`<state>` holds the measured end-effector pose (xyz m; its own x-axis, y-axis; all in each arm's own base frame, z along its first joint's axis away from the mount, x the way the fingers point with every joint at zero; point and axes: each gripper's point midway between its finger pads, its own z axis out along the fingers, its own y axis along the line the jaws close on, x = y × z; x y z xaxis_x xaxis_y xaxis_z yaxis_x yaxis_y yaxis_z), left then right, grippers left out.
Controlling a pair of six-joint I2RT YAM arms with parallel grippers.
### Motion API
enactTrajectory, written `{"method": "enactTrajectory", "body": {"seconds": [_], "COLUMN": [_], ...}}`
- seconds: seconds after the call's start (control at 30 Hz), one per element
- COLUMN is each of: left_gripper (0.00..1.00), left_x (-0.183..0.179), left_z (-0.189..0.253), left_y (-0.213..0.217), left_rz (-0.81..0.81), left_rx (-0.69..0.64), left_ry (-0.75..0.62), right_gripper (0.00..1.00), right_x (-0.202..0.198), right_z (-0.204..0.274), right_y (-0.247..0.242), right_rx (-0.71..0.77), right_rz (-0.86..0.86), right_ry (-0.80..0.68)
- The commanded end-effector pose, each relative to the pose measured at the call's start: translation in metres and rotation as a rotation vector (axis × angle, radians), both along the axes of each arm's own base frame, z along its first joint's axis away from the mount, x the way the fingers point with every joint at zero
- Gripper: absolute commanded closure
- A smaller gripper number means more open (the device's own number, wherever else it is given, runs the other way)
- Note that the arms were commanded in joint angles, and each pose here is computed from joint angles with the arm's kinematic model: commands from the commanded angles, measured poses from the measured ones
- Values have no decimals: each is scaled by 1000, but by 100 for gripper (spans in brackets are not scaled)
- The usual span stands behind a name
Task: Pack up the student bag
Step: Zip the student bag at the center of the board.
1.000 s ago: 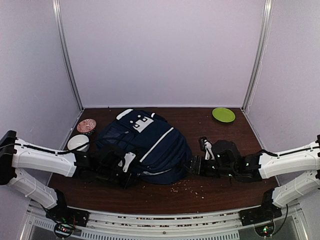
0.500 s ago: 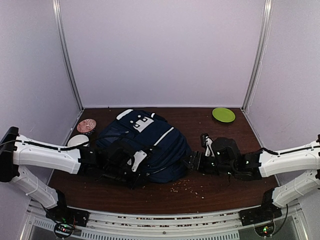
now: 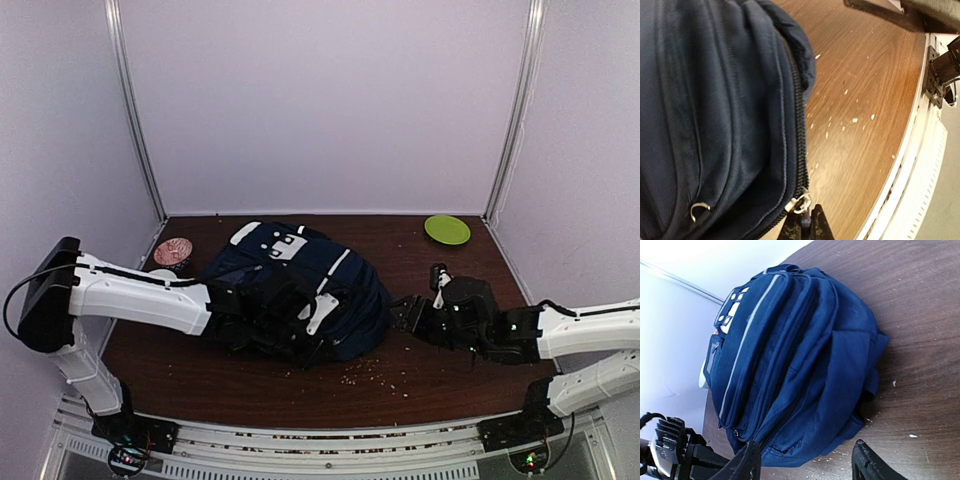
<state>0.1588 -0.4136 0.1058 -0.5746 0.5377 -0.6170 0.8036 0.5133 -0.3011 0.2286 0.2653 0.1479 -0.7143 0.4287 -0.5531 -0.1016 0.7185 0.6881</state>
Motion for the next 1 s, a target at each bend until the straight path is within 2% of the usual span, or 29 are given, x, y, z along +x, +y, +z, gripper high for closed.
{"method": "enactTrajectory", "body": {"seconds": [0.0, 0.1, 0.17, 0.27, 0.3, 0.4, 0.57, 0.67, 0.8, 0.97], "left_gripper": [100, 100, 85, 54, 47, 35, 23, 16, 15, 15], "left_x": [-10, -5, -5, -6, -8, -13, -22, -11, 15, 26], "left_z": [59, 60, 61, 63, 64, 73, 80, 83, 76, 76], "left_y": [-63, -79, -85, -84, -81, -63, -16, 17, 56, 80], "left_rz": [-153, -165, -176, -180, -180, -172, -116, -15, 149, 245], "left_rx": [-220, -226, -229, -220, -213, -201, -169, -128, -43, -41], "left_ry": [-64, -65, -59, -60, -60, -68, -84, -153, -231, -258], "right_gripper": [39, 39, 38, 38, 38, 38, 38, 39, 42, 47], "right_x": [0, -3, -4, -7, -8, -11, -20, -26, -35, -33], "right_z": [-14, -19, -18, -14, -13, -9, -10, -8, -5, -23], "right_y": [-17, -21, -22, -22, -22, -22, -8, 12, 49, 69], "right_rx": [-27, -29, -35, -73, -87, -124, -168, -181, -216, -286], "right_rz": [-61, -58, -50, -12, 3, 46, 152, 211, 305, 332], "right_ry": [18, 19, 10, -8, -15, -38, -48, -60, -73, -56]}}
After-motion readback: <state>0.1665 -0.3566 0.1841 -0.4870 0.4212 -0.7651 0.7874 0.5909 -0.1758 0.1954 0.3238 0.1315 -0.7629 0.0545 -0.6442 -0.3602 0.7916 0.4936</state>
